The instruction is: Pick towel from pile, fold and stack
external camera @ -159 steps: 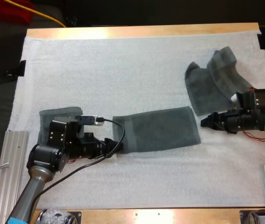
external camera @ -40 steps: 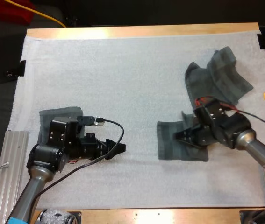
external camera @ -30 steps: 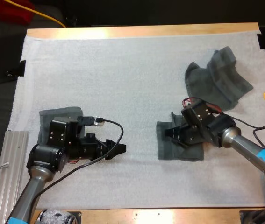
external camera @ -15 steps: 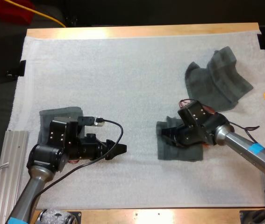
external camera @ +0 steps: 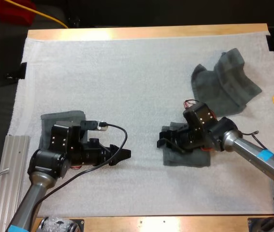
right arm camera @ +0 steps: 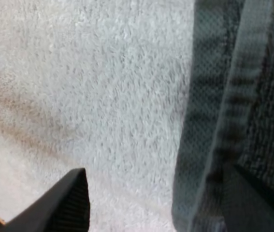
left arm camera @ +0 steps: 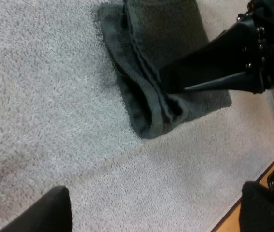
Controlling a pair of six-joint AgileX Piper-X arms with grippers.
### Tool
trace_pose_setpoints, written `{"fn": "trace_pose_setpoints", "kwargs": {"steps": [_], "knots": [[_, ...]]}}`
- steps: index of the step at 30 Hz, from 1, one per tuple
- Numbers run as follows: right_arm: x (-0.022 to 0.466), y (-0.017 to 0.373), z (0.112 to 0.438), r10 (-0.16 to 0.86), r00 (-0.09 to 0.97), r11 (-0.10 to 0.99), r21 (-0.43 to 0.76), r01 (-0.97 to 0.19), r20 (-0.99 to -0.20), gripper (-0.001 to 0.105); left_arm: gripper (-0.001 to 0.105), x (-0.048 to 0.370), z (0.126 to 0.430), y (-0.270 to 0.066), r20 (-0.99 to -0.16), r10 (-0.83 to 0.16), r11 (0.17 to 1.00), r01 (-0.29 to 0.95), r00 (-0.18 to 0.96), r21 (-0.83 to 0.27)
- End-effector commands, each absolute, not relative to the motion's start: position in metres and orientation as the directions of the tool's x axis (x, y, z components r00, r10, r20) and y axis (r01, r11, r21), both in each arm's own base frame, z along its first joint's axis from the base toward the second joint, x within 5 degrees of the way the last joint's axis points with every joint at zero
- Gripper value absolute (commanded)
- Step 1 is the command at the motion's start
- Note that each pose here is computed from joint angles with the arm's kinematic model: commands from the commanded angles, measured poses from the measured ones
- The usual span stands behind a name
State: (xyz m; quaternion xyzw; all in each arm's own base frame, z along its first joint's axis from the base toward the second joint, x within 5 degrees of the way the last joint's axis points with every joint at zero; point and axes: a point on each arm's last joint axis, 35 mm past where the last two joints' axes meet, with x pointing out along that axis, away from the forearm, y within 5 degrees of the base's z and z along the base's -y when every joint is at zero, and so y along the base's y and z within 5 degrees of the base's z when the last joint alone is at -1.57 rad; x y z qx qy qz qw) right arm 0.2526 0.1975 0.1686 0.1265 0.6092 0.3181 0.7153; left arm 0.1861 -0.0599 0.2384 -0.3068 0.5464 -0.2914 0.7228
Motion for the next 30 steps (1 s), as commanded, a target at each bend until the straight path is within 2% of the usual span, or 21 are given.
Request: {"fn": "trace_pose_setpoints", "kwargs": {"steps": [1,10,16,21,28,30], "knots": [[0.249,0.200,0.172,0.625,0.046,0.750,0.583,-0.312,-0.780,0.058,0.069,0.186,0.241,-0.060,-0.598,-0.764,0.634,0.107,0.241,-0.766],[0.238,0.207,0.168,0.616,0.017,0.746,0.576,-0.335,-0.787,0.058,0.069,0.186,0.241,-0.060,-0.598,-0.764,0.634,0.107,0.241,-0.766],[0.237,0.202,0.188,0.588,0.133,0.778,0.513,-0.362,-0.798,0.058,0.069,0.186,0.241,-0.060,-0.595,-0.768,0.630,0.108,0.239,-0.769],[0.231,0.193,0.219,0.566,0.252,0.802,0.453,-0.390,-0.785,0.058,0.069,0.186,0.241,-0.060,-0.595,-0.768,0.630,0.109,0.239,-0.769],[0.220,0.185,0.252,0.609,0.320,0.776,0.460,-0.433,-0.726,0.059,0.069,0.186,0.241,-0.060,-0.594,-0.768,0.630,0.110,0.239,-0.769],[0.214,0.179,0.263,0.617,0.331,0.769,0.457,-0.448,-0.714,0.065,0.069,0.186,0.241,-0.060,-0.594,-0.768,0.630,0.110,0.239,-0.769]]}}
